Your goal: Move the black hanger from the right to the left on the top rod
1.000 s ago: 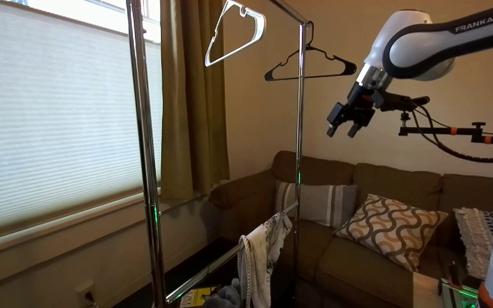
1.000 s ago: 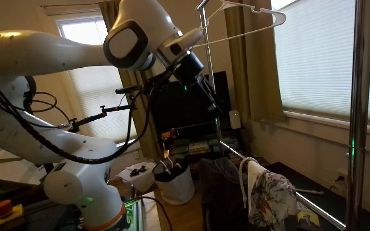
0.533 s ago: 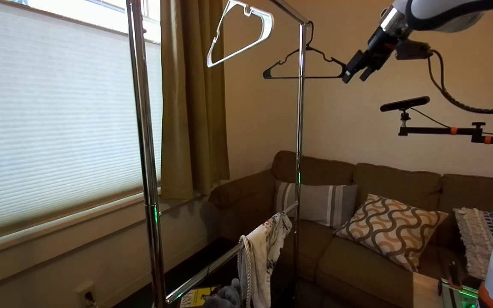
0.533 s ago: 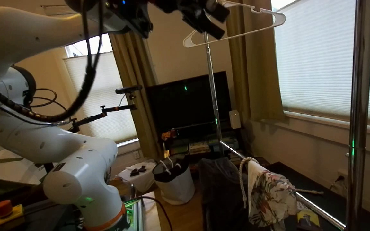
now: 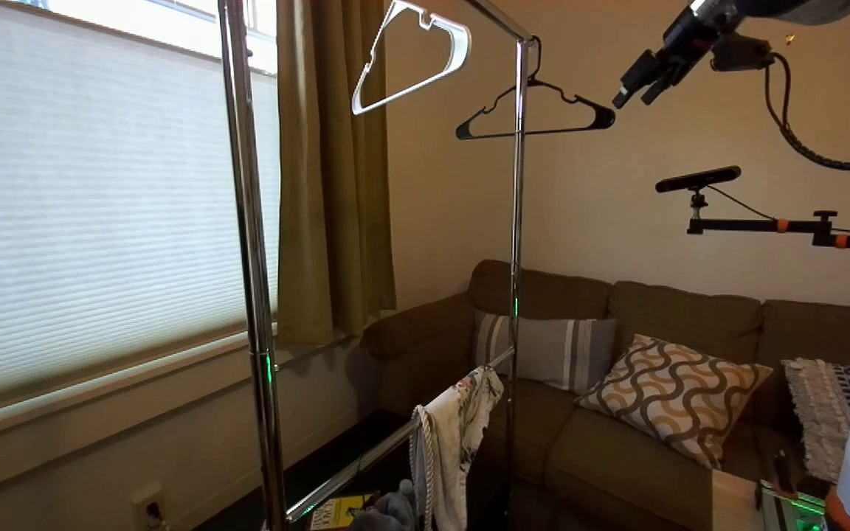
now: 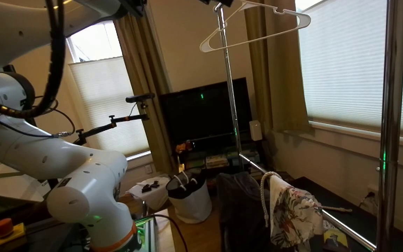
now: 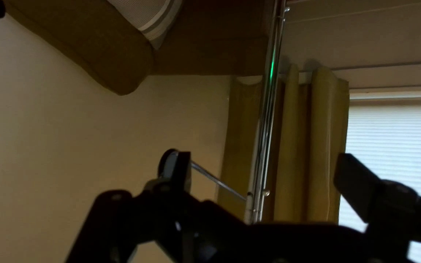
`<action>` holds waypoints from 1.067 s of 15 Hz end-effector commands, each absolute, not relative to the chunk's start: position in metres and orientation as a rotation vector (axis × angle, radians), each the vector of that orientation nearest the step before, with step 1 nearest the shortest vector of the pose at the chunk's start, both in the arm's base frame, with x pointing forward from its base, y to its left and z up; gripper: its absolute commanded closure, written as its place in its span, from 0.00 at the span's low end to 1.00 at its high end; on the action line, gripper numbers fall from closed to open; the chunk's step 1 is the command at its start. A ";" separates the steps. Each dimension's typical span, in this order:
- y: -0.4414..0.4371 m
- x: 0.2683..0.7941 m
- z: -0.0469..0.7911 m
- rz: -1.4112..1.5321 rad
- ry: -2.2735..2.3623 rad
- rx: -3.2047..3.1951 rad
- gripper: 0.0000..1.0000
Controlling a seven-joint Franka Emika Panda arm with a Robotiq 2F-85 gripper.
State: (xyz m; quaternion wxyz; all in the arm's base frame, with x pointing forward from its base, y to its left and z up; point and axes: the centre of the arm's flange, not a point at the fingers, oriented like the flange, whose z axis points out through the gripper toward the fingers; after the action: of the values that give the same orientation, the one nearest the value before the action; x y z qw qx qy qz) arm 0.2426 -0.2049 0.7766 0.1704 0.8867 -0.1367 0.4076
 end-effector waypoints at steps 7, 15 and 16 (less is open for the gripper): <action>-0.299 0.238 0.842 1.040 -0.123 2.589 0.00; -0.301 0.275 0.832 1.049 -0.098 2.671 0.00; -0.311 0.277 0.828 1.092 -0.053 2.730 0.00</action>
State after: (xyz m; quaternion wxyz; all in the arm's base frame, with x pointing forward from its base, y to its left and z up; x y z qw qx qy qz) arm 0.2749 -0.2896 0.8306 0.1679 0.9153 -0.0439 0.3635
